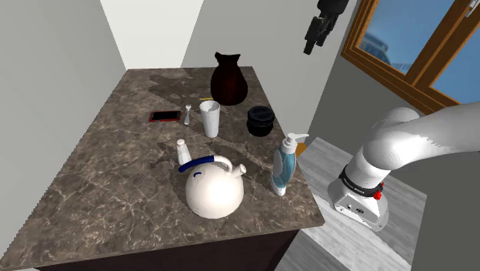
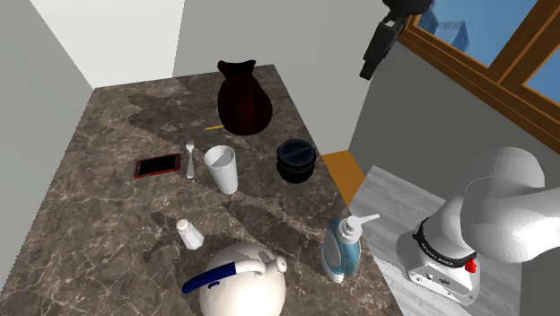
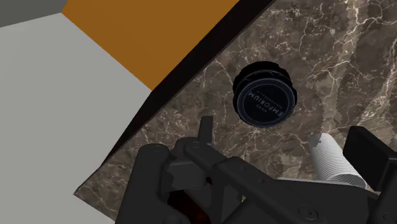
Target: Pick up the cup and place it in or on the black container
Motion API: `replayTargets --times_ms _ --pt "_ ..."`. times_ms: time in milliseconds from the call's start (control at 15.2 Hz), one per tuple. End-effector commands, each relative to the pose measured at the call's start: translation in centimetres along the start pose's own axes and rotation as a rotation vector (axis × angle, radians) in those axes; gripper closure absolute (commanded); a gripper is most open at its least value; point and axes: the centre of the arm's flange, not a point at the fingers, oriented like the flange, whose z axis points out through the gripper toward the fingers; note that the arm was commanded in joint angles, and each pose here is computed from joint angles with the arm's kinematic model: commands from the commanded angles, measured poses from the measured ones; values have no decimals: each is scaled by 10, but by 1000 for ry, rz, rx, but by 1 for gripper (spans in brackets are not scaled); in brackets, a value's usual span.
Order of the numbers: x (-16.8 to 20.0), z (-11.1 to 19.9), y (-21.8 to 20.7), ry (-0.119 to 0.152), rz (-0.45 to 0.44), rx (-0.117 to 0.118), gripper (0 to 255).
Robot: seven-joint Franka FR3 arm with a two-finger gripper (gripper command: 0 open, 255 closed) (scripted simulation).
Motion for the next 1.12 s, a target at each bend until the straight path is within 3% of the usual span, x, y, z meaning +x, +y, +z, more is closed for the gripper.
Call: replayTargets --times_ms 0,1056 --pt "0 0 0 0 0 0 0" --pt "135 114 -130 -64 -49 -14 0"
